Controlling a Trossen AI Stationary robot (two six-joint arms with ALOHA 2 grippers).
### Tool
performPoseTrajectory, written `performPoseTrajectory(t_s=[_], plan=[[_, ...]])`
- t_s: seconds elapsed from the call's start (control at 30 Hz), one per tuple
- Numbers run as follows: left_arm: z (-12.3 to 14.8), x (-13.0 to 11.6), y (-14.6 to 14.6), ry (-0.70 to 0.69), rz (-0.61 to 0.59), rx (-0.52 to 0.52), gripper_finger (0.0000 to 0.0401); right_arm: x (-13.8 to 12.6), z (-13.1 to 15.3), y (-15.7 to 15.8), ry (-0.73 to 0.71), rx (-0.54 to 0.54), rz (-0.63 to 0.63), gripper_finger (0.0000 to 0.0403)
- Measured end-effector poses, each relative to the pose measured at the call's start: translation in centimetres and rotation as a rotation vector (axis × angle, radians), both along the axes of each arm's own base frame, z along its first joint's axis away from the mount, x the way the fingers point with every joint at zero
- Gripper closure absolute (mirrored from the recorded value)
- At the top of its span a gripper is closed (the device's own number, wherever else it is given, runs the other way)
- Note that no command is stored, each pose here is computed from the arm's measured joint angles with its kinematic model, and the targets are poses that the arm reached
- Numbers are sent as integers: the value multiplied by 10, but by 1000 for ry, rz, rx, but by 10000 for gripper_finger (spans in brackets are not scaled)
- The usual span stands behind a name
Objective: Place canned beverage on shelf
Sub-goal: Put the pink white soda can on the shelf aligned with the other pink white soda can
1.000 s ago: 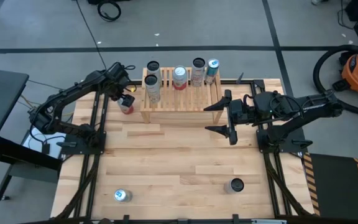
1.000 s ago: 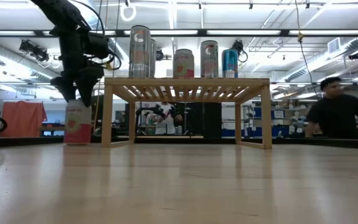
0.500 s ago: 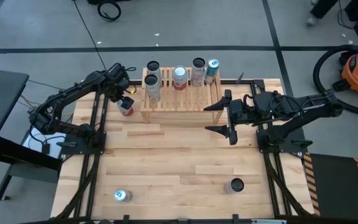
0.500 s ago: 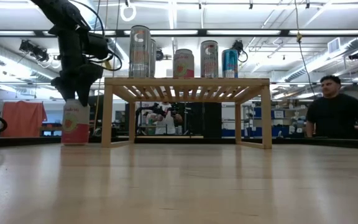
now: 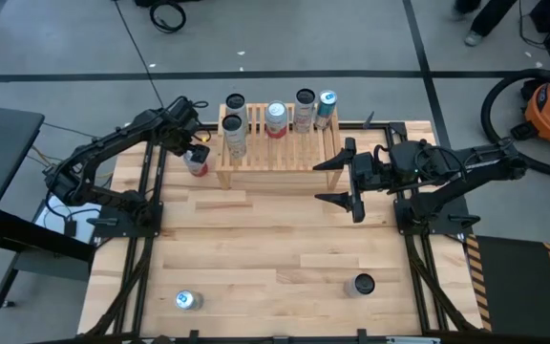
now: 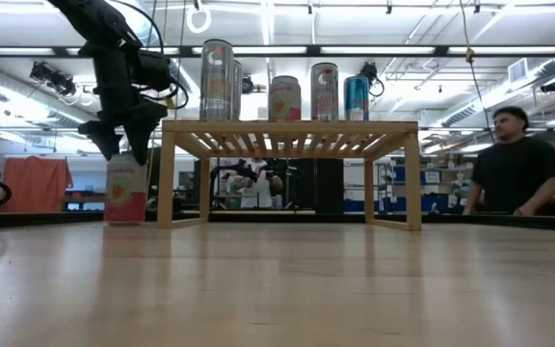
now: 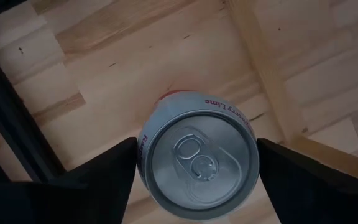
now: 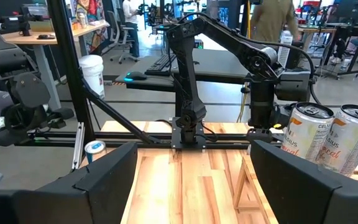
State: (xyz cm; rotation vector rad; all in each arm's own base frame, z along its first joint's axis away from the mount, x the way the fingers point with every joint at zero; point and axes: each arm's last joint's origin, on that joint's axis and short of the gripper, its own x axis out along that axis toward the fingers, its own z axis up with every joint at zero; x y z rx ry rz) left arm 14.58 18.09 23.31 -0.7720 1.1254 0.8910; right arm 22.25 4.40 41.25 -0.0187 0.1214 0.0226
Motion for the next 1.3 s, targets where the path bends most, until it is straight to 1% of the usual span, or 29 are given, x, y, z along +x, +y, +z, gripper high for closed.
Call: performPoseTrajectory(t_s=[0.3, 0.53, 0.63, 0.7, 1.3], plan=[[0, 0, 0, -12, 27, -10, 87, 0, 0, 0, 0, -1, 1, 79], [0, 1, 0, -21, -18, -15, 87, 0, 0, 0, 0, 0, 11, 79], [0, 1, 0, -15, -72, -3, 87, 0, 0, 0, 0, 0, 11, 79], [0, 1, 0, -14, -87, 0, 87, 0, 0, 0, 1, 0, 11, 79], [0, 1, 0, -12, -77, -1, 87, 0, 0, 0, 1, 2, 10, 79]])
